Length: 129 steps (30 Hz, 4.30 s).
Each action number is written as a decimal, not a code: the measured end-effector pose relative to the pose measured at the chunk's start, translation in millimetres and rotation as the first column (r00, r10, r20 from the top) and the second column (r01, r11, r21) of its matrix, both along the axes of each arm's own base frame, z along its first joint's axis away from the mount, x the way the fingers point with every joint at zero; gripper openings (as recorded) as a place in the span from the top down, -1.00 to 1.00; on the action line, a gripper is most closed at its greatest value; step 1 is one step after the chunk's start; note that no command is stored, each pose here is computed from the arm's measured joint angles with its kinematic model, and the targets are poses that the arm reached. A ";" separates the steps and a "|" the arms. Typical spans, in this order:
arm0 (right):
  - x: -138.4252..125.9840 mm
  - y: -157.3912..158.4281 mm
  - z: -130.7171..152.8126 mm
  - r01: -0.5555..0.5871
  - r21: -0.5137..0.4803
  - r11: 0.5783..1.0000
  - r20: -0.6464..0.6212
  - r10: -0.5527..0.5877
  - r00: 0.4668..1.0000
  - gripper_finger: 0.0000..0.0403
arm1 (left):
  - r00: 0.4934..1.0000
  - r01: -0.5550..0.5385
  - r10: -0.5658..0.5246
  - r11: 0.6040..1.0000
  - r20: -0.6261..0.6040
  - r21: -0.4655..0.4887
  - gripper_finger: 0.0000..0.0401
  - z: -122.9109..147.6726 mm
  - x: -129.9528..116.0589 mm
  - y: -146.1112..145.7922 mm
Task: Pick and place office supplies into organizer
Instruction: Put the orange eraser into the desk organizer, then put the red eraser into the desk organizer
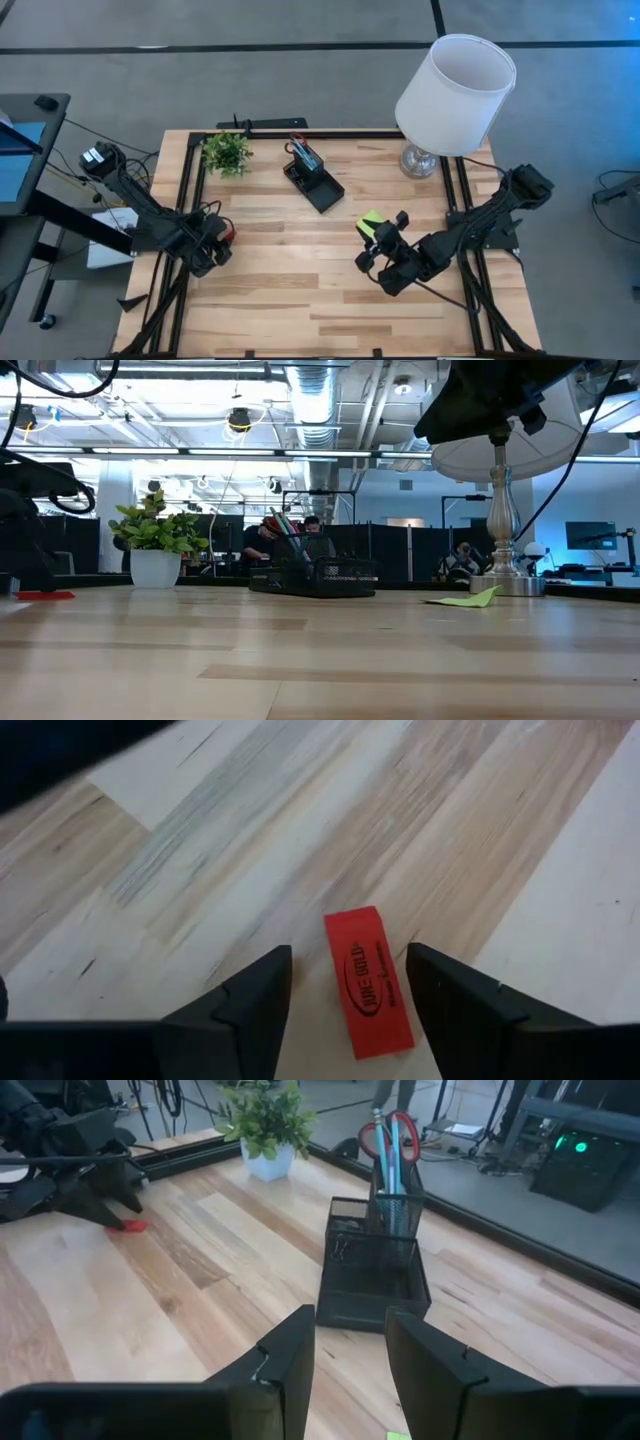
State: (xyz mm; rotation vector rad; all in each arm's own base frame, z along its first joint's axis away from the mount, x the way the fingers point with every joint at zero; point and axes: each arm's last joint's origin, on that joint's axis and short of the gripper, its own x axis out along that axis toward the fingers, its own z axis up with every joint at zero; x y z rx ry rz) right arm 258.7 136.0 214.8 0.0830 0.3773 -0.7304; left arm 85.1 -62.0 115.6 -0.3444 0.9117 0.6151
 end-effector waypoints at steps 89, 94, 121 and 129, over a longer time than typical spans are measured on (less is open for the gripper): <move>6.9 -8.8 1.3 0.018 -0.015 1.000 -0.009 -0.018 1.000 0.41 | 0.788 0.165 -0.074 0.982 0.611 -0.095 0.50 57.0 94.6 -24.0; 6.4 -7.9 1.3 0.014 -0.015 1.000 -0.009 -0.014 1.000 0.41 | 0.857 0.075 0.045 0.974 0.513 -0.212 0.57 37.3 80.2 -35.1; 5.6 -4.6 1.3 -0.005 0.000 1.000 -0.009 0.005 1.000 0.41 | 0.932 -0.297 0.324 0.940 0.163 -0.170 1.00 -10.6 42.3 -42.6; 5.8 -4.1 0.7 -0.020 0.020 1.000 -0.021 0.020 1.000 0.41 | 0.931 -0.359 0.355 0.932 0.084 0.040 1.00 34.7 43.8 -49.0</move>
